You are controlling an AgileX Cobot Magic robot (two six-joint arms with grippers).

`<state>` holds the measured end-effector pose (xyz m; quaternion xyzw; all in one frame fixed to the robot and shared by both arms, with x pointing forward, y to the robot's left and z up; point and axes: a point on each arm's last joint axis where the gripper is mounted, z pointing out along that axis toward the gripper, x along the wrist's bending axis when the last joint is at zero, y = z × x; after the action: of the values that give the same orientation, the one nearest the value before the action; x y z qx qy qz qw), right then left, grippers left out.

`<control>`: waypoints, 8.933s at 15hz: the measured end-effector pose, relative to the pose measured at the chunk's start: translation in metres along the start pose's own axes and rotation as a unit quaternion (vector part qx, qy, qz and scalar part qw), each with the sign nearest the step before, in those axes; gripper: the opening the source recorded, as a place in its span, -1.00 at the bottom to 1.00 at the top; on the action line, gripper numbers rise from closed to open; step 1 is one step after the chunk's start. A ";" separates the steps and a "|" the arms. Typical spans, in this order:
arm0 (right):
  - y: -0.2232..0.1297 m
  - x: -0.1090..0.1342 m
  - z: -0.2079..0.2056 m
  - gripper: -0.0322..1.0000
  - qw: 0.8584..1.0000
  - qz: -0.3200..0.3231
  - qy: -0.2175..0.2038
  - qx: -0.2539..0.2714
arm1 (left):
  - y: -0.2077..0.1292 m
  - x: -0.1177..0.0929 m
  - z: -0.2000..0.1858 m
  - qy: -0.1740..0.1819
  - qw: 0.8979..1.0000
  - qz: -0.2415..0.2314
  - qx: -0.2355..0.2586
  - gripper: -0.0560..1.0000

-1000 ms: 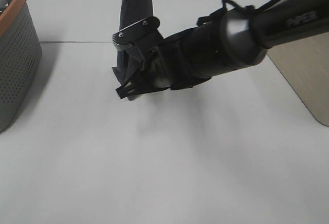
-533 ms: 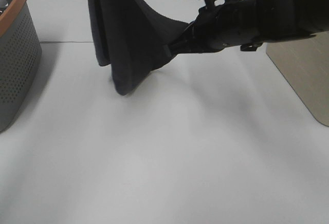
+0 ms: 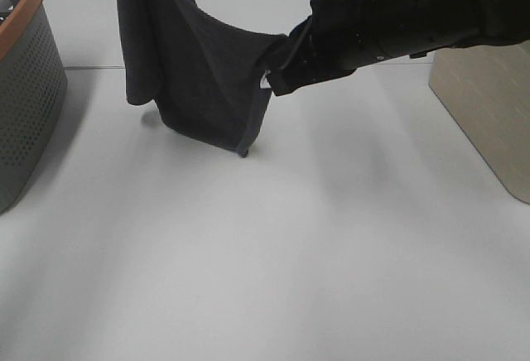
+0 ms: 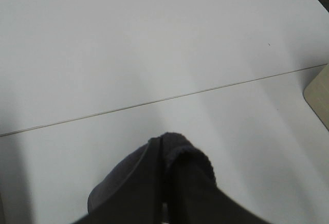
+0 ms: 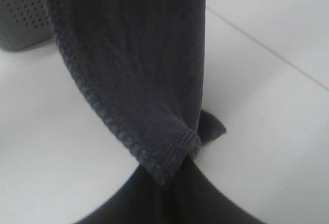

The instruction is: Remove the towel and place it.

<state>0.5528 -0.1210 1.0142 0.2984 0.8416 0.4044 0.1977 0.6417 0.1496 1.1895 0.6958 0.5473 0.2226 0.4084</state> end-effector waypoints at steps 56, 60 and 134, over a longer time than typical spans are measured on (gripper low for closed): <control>-0.123 -0.027 -0.051 0.53 0.967 -0.138 -0.136 0.164 | -0.310 0.043 0.037 -0.074 0.997 0.001 0.011 0.52; -0.075 -0.034 -0.085 0.53 0.971 -0.111 -0.197 0.079 | -0.237 0.054 0.033 0.026 0.999 0.020 0.024 0.52; -0.162 0.121 -0.304 0.39 0.933 0.188 -0.302 -0.055 | -0.355 0.040 -0.284 0.170 0.980 -0.027 -0.098 0.52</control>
<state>0.2327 -0.2924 1.0549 0.5476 0.6474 0.3707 0.3789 0.2330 0.3037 1.0568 0.5893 0.6031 0.3791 0.3813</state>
